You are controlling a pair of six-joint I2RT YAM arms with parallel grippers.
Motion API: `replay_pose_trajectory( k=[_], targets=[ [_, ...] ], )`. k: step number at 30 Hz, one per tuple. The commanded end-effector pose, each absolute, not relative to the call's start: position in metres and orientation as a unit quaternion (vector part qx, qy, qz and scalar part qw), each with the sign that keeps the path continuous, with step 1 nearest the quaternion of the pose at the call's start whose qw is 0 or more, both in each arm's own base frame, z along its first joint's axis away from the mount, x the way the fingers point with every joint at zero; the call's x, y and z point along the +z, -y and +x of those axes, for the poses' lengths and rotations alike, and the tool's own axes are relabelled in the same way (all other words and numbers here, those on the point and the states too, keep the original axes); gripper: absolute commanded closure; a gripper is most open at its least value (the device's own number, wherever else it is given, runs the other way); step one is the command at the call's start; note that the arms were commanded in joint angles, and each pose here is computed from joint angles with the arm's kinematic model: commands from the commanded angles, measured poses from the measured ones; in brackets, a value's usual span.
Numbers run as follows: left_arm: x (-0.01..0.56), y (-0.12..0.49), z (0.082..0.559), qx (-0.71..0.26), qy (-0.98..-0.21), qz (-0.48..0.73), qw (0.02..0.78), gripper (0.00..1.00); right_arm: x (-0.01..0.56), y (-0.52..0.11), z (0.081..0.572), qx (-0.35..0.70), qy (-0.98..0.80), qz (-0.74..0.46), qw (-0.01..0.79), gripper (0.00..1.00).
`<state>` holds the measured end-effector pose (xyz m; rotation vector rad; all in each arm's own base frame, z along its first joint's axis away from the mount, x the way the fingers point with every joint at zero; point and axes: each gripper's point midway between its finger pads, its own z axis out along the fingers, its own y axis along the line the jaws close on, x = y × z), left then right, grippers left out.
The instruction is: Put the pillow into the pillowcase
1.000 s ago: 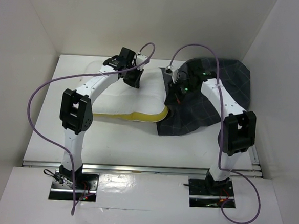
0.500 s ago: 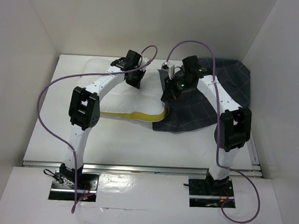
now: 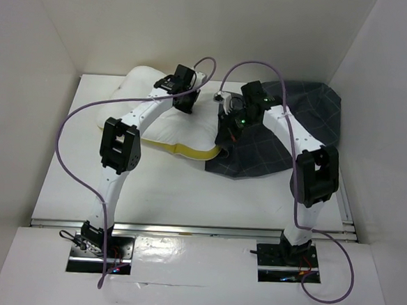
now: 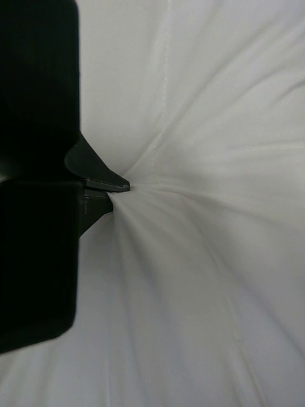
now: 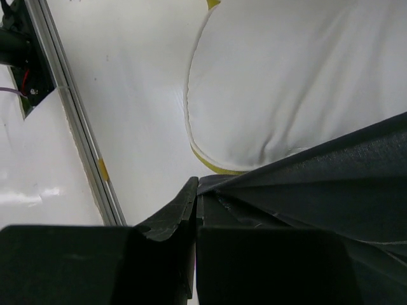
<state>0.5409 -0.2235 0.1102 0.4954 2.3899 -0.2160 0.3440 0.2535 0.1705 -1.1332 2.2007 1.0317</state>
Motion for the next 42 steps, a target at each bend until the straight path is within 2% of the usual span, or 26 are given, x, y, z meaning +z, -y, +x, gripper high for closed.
replay_pose_trajectory(
  k=[1,6,12,15,20,21,24,25,28,29,30,33,35,37,38,39,41,42],
  targets=[
    [0.169,0.221,0.576,-0.084,-0.885,0.147,0.433,1.0,0.189,-0.269,0.319,0.403,-0.778,-0.427,0.223,1.0],
    [0.176,0.237,0.567,-0.106,-0.884,0.142,0.432,1.0,0.182,-0.29,0.335,0.413,-0.777,-0.424,0.215,1.0],
    [0.171,0.24,0.562,-0.106,-0.889,0.136,0.425,1.0,0.199,-0.312,0.367,0.435,-0.763,-0.417,0.234,1.0],
    [0.189,0.241,0.562,-0.114,-0.882,0.127,0.439,1.0,0.21,-0.317,0.378,0.435,-0.755,-0.421,0.253,1.0],
    [0.155,0.245,0.545,-0.112,-0.904,0.109,0.397,1.0,0.207,-0.314,0.384,0.435,-0.759,-0.413,0.254,1.0],
    [0.15,0.247,0.54,-0.119,-0.908,0.114,0.385,0.93,0.208,-0.313,0.381,0.436,-0.762,-0.409,0.25,1.0],
    [0.13,0.245,0.519,-0.127,-0.92,0.123,0.349,0.53,0.207,-0.301,0.385,0.423,-0.77,-0.4,0.261,1.0],
    [0.129,0.243,0.512,-0.129,-0.923,0.115,0.343,0.31,0.206,-0.299,0.383,0.42,-0.773,-0.399,0.26,1.0],
    [0.141,0.226,0.499,-0.129,-0.923,0.099,0.348,0.15,0.2,-0.286,0.384,0.416,-0.782,-0.388,0.254,1.0],
    [0.139,0.223,0.492,-0.128,-0.925,0.099,0.344,0.12,0.199,-0.279,0.387,0.413,-0.785,-0.384,0.255,1.0],
    [0.161,0.214,0.491,-0.126,-0.916,0.097,0.367,0.11,0.195,-0.279,0.385,0.414,-0.787,-0.382,0.251,1.0],
    [0.182,0.2,0.482,-0.112,-0.909,0.112,0.386,0.11,0.196,-0.267,0.389,0.411,-0.794,-0.371,0.252,1.0],
    [0.214,0.189,0.473,-0.103,-0.891,0.15,0.417,0.11,0.195,-0.264,0.391,0.409,-0.794,-0.371,0.256,1.0],
    [0.217,0.197,0.451,-0.132,-0.877,0.212,0.41,0.11,0.192,-0.259,0.393,0.408,-0.797,-0.365,0.254,1.0],
    [0.217,0.197,0.439,-0.131,-0.862,0.274,0.406,0.11,0.192,-0.255,0.395,0.407,-0.799,-0.361,0.256,0.97],
    [0.217,0.197,0.422,-0.142,-0.855,0.303,0.398,0.11,0.192,-0.255,0.395,0.407,-0.799,-0.361,0.256,0.87],
    [0.209,0.192,0.407,-0.13,-0.836,0.364,0.389,0.1,0.191,-0.252,0.4,0.405,-0.801,-0.357,0.257,0.75],
    [0.2,0.185,0.393,-0.125,-0.839,0.377,0.372,0.1,0.196,-0.242,0.407,0.407,-0.803,-0.345,0.266,0.58]
  ],
)
